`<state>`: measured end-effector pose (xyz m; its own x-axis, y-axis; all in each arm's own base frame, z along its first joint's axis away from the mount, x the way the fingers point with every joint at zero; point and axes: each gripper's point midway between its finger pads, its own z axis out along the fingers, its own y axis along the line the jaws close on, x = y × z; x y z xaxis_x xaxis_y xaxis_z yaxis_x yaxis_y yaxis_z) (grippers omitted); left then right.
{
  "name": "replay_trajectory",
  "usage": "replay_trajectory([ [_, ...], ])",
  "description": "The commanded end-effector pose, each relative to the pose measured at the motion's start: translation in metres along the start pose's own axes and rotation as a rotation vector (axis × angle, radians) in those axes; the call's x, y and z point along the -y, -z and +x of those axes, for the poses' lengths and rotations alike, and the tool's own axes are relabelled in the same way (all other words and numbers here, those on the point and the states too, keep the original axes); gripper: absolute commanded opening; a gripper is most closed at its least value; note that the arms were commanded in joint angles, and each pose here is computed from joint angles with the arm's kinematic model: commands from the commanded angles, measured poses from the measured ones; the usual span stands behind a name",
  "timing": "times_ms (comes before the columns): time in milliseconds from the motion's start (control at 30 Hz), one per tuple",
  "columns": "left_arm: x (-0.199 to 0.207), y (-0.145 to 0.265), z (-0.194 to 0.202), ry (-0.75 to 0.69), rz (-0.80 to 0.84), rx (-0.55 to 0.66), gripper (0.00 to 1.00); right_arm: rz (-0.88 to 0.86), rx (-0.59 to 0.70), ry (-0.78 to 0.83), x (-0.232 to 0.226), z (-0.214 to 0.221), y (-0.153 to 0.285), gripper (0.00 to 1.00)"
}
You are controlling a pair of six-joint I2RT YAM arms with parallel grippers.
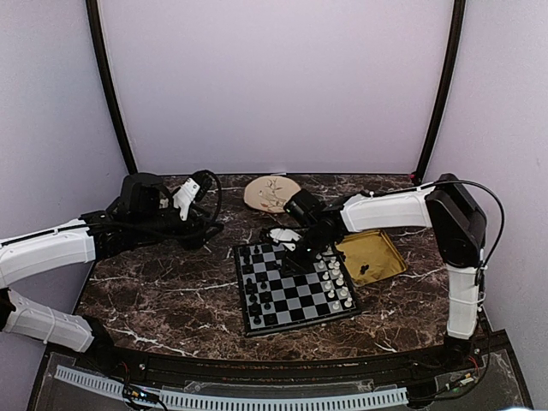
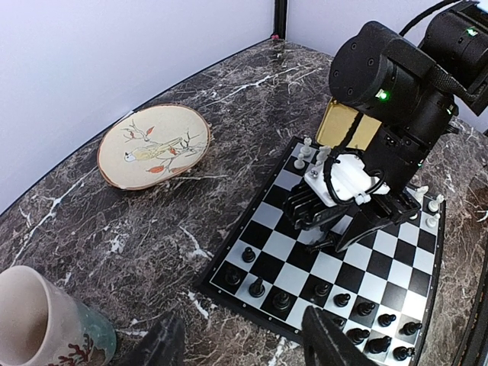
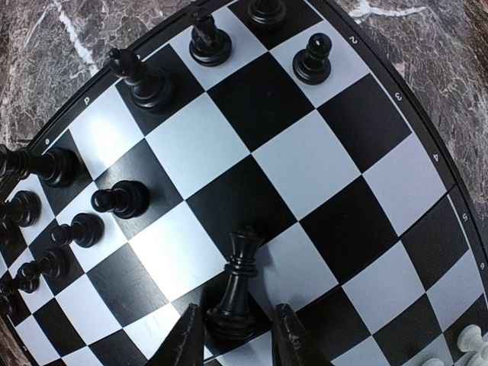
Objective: Set up the chess pieces on the board
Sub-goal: Pick up the king from the chessboard.
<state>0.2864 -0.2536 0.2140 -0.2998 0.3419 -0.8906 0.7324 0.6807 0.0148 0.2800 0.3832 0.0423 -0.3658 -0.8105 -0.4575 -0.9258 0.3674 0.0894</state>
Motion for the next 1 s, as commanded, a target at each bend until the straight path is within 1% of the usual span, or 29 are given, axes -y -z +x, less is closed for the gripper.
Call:
replay_trajectory([
  [0, -0.003, -0.001, 0.001, 0.006, -0.01, 0.01, 0.55, -0.01, 0.002, 0.012, -0.004, -0.004, -0.003, 0.29],
  [133, -0.002, -0.003, 0.001, 0.007, -0.005, 0.006, 0.55, -0.002, -0.005, 0.001, -0.002, -0.002, -0.006, 0.26],
  [467, -0.001, -0.002, 0.004, 0.006, 0.001, 0.001, 0.55, -0.014, -0.024, -0.045, 0.001, 0.0, -0.014, 0.26],
  [633, 0.001, -0.005, 0.007, 0.001, 0.012, -0.011, 0.55, -0.024, -0.016, -0.05, 0.002, 0.002, -0.009, 0.2],
  [700, 0.002, -0.006, 0.008, -0.002, 0.023, -0.019, 0.55, -0.034, -0.003, -0.053, 0.002, 0.001, -0.004, 0.2],
  [767, 0.003, -0.008, 0.01, -0.002, 0.03, -0.027, 0.55, -0.043, 0.003, -0.062, 0.003, 0.002, -0.002, 0.23],
  [833, 0.004, -0.01, 0.009, -0.002, 0.035, -0.028, 0.55, -0.036, 0.002, -0.065, 0.005, 0.003, -0.001, 0.29],
  [967, 0.003, -0.01, 0.008, -0.002, 0.033, -0.025, 0.54, -0.036, -0.009, -0.064, 0.005, 0.007, -0.003, 0.29],
])
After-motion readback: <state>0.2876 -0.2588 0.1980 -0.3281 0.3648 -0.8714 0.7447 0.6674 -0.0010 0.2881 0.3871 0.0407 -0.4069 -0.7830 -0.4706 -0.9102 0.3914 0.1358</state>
